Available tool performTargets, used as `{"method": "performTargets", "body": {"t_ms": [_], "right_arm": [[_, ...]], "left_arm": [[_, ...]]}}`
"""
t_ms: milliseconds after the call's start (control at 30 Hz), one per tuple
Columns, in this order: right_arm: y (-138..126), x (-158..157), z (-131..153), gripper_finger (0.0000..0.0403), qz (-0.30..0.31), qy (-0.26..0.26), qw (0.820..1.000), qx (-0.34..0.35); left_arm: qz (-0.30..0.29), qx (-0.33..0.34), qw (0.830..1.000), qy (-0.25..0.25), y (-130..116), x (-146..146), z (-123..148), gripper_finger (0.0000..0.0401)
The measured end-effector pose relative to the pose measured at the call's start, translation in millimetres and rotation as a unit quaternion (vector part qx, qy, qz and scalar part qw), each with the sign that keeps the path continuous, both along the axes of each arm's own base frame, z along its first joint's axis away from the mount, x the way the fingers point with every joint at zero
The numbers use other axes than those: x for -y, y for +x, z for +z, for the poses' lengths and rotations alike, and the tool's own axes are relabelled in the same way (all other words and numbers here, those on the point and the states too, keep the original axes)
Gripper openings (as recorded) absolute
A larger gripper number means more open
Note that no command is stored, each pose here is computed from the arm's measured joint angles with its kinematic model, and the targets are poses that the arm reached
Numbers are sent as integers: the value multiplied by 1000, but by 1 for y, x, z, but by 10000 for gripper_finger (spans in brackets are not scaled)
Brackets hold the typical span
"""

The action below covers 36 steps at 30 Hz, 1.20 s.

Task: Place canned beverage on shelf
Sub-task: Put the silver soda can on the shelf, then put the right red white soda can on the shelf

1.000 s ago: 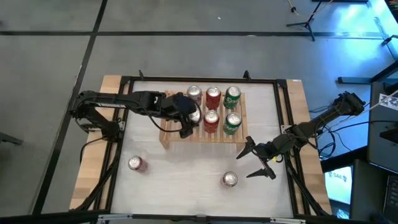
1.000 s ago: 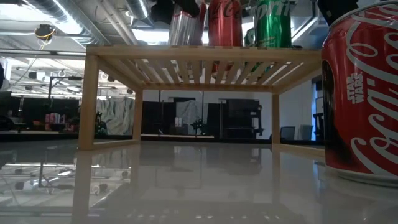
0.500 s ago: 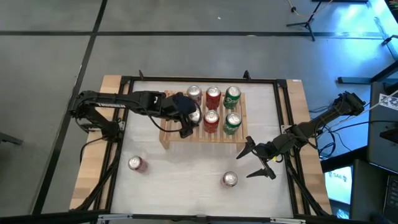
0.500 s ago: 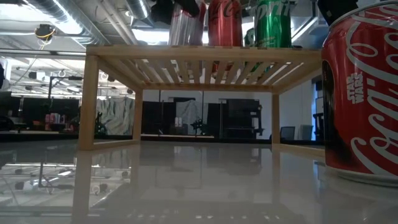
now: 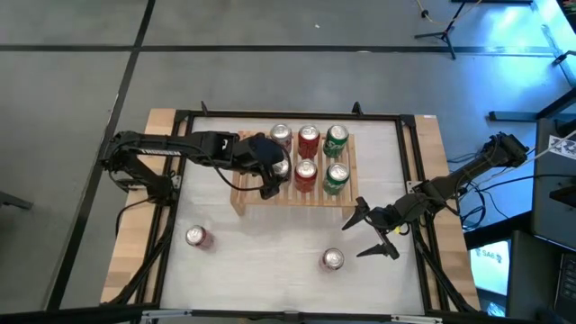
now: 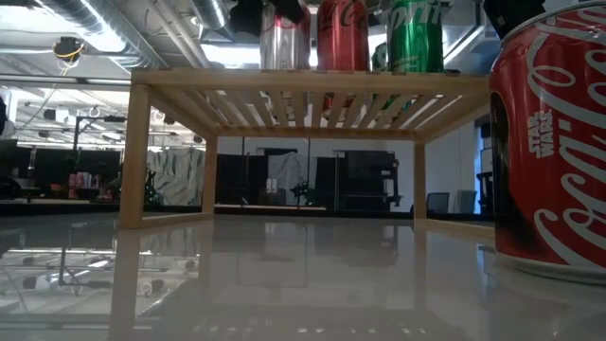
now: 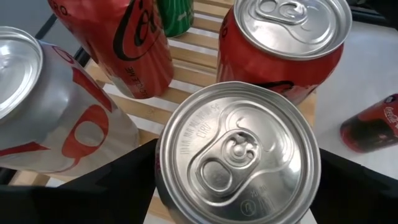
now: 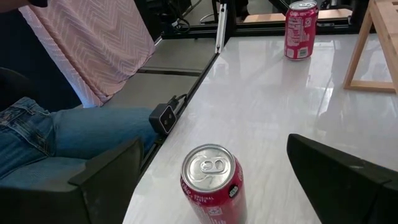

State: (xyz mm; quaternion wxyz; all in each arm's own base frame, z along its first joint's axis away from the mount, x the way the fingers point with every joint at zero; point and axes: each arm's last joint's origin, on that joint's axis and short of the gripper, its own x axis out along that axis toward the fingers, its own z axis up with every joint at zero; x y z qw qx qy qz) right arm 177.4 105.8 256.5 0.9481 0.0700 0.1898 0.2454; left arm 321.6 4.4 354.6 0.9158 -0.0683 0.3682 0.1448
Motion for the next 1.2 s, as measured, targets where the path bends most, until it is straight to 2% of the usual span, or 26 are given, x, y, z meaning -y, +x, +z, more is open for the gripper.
{"method": "performTargets", "body": {"t_ms": [433, 1000, 1200], "right_arm": [[0, 0, 0, 392, 0, 0, 1000, 0], [0, 0, 0, 392, 0, 1, 1000, 1], [0, 0, 0, 392, 0, 1, 1000, 1]], "left_arm": [[-1, 0, 1000, 0, -1, 0, 2, 337], [-13, 63, 998, 10, -9, 2, 60, 338], [-36, 93, 995, 17, -17, 15, 81, 338]]}}
